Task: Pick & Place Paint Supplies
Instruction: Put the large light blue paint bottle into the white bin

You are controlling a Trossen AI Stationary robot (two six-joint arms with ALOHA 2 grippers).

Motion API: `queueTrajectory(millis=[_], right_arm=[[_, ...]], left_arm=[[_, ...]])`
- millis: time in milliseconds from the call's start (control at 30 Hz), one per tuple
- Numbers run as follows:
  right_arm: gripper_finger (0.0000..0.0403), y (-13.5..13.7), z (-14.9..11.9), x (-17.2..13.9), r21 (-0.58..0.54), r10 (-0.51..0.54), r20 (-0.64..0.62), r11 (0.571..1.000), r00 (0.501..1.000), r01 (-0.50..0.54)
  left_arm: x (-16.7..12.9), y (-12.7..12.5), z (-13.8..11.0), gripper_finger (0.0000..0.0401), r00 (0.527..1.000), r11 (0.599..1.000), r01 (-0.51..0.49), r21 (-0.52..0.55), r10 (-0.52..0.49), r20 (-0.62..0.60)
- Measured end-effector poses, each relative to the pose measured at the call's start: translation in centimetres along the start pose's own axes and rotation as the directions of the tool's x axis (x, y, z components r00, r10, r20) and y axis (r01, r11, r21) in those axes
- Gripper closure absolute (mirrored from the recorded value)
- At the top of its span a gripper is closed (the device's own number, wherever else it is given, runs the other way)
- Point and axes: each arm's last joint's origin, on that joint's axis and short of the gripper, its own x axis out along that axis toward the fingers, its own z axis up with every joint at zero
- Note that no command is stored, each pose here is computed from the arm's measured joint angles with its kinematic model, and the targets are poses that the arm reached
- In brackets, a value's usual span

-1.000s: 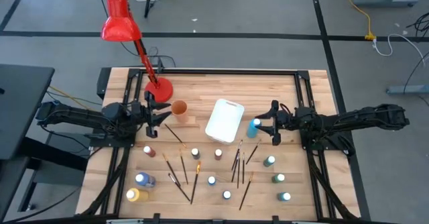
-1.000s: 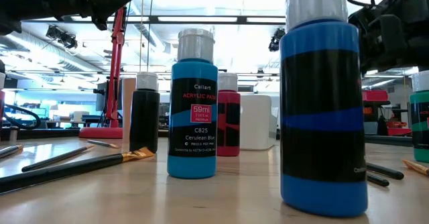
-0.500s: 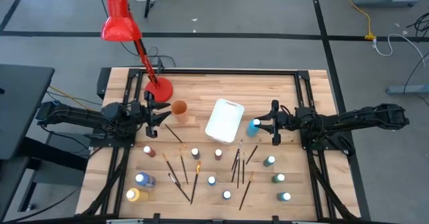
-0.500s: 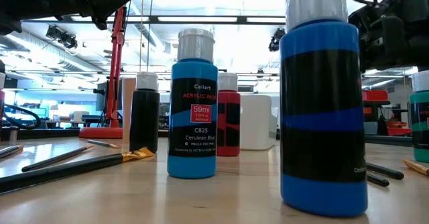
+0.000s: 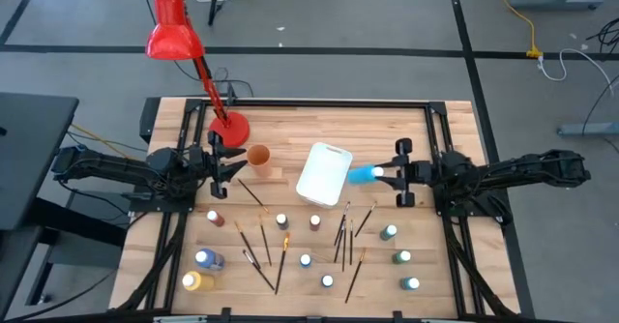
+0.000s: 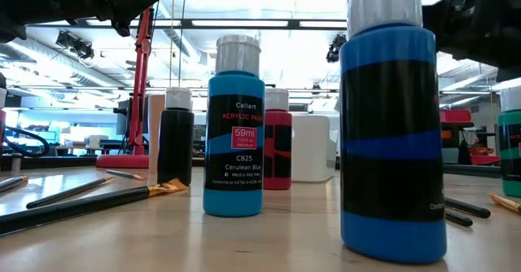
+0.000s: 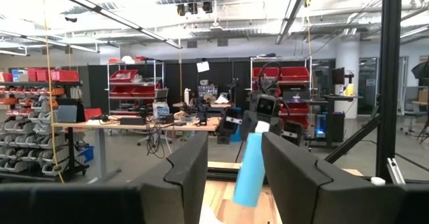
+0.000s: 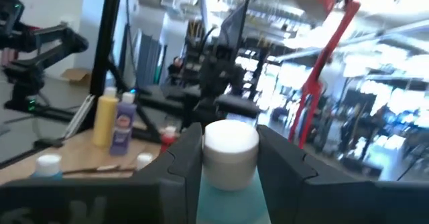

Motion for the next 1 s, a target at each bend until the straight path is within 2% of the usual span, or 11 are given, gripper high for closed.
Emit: queueTrajectory(millis=[200, 433, 633, 833, 1000], right_arm=[[0.0291, -0.8, 1.6, 1.8, -0.063, -0.071, 0.01, 0.995, 0.997, 0.072], [0.029, -2.1, 2.5, 6.0, -0.065, -0.053, -0.146, 0.997, 0.988, 0.044], [0.029, -3.0, 1.2, 8.9, -0.038, -0.065, -0.223, 0.998, 0.973, 0.058], [0.029, -4.4, -0.4, 11.5, -0.008, -0.192, -0.305, 0.98, 0.933, 0.199], [0.0289, -5.1, -1.9, 13.2, 0.041, -0.195, -0.341, 0.974, 0.92, 0.222]], left_arm=[[0.0, 0.3, 0.0, 0.0252, 0.994, 0.993, -0.106, 0.047, 0.106, -0.005], [-0.1, 0.6, 0.0, 0.0252, 0.981, 0.976, -0.192, 0.101, 0.194, -0.008], [-0.1, 0.6, 0.0, 0.0252, 0.981, 0.976, -0.192, 0.103, 0.194, -0.008], [-0.1, 0.6, 0.0, 0.0252, 0.981, 0.976, -0.19, 0.103, 0.191, -0.008], [-0.1, 0.6, 0.0, 0.0252, 0.982, 0.977, -0.189, 0.103, 0.191, -0.009]])
